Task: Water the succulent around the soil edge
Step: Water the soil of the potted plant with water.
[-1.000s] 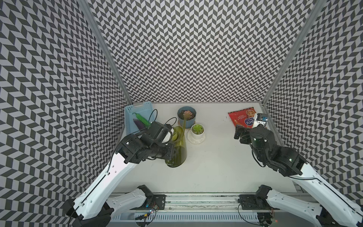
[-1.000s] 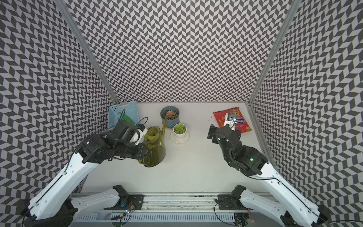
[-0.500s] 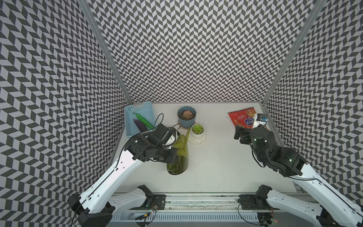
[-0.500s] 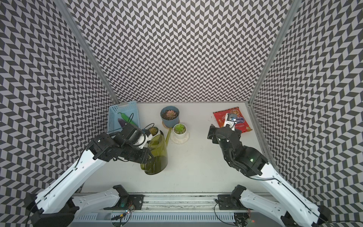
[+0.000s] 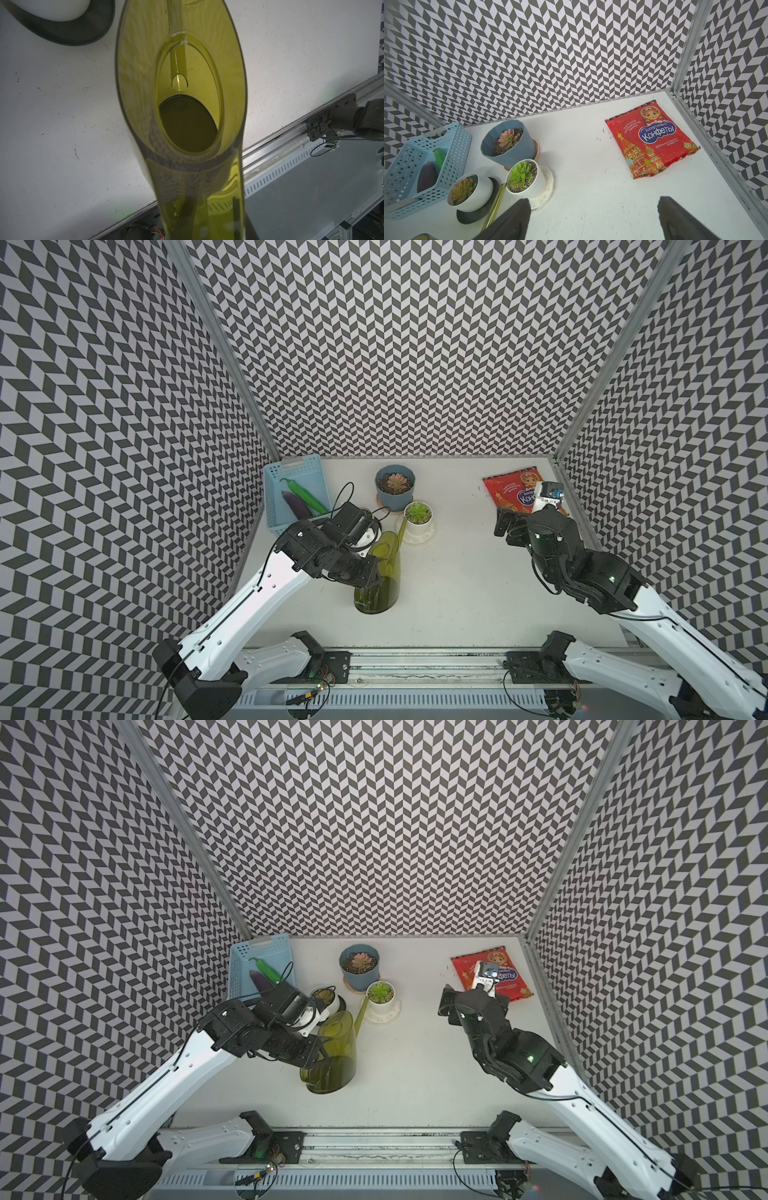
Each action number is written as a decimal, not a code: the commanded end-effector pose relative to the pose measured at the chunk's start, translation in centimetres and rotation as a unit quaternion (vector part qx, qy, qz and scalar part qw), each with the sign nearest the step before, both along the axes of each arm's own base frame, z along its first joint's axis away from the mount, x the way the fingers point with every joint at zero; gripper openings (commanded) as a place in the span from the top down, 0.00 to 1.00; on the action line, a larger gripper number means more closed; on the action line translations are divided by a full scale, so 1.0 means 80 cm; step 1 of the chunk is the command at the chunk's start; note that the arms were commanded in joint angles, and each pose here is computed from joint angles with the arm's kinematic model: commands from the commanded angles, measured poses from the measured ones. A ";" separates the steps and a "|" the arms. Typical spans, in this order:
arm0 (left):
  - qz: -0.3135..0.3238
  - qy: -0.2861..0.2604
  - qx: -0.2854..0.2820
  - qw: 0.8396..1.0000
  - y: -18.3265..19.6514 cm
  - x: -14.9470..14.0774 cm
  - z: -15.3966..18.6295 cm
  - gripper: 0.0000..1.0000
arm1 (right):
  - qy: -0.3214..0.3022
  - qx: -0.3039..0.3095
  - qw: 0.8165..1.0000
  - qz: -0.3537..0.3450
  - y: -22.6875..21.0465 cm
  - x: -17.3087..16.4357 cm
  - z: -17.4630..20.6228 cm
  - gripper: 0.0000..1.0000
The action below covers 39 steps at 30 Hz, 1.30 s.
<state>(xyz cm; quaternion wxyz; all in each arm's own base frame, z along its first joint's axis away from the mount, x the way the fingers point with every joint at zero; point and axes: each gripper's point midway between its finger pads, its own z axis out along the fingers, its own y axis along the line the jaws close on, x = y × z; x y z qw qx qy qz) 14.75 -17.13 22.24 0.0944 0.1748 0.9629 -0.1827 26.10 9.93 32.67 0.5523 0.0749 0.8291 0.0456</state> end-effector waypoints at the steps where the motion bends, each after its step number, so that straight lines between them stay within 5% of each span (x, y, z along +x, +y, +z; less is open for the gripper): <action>1: -0.013 -0.010 -0.014 1.000 -0.005 0.001 0.005 1.00 | -0.015 0.018 1.000 -0.003 0.003 0.004 0.008 0.00; 39: -0.067 -0.004 -0.038 0.997 -0.031 -0.012 0.018 1.00 | -0.012 0.022 1.000 -0.011 -0.002 0.002 -0.001 0.00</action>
